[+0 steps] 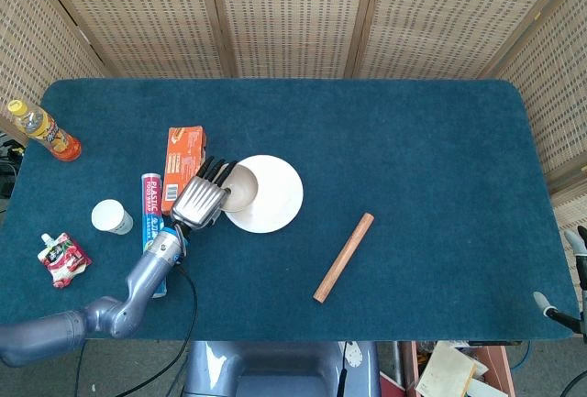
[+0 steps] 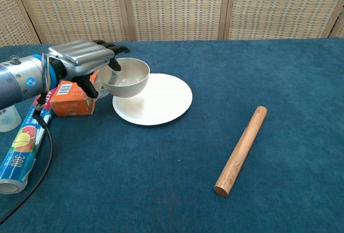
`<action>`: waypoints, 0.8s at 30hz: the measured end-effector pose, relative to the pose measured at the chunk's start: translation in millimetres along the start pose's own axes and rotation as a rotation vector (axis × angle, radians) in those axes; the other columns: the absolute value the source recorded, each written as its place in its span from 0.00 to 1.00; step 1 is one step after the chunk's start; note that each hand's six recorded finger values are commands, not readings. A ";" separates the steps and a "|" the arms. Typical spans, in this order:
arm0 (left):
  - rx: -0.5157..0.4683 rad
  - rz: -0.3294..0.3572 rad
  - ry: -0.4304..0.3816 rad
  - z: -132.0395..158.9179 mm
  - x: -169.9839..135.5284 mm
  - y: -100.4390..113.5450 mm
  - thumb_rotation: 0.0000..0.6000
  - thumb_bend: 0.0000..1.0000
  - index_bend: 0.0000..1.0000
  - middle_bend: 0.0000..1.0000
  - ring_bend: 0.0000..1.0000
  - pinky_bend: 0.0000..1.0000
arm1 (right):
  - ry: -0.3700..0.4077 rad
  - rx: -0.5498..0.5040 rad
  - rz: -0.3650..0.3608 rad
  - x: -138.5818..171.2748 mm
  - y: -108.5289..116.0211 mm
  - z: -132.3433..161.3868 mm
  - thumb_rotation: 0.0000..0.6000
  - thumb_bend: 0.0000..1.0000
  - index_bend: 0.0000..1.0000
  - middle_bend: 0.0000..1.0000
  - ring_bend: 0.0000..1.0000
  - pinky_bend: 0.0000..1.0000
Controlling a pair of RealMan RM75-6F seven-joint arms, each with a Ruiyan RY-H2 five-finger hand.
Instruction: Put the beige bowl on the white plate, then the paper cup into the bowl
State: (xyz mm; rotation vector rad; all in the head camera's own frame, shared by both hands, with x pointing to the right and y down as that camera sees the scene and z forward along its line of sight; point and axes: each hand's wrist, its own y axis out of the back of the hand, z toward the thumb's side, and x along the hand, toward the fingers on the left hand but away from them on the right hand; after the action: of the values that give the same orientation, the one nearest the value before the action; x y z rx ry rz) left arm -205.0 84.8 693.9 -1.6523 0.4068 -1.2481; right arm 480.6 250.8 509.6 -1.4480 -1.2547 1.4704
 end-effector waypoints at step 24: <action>-0.021 -0.029 0.050 49.0 55.7 -1.5 1.00 0.41 0.61 0.00 0.00 0.00 | -0.034 -0.039 0.012 -4.1 -0.5 -13.9 1.00 0.17 0.00 0.00 0.00 0.00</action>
State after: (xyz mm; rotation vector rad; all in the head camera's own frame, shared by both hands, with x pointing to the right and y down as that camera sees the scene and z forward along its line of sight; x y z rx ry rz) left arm -139.9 69.0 725.8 -1.6526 0.4293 -1.3124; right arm 494.6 249.2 512.6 -1.4636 -1.3045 1.4916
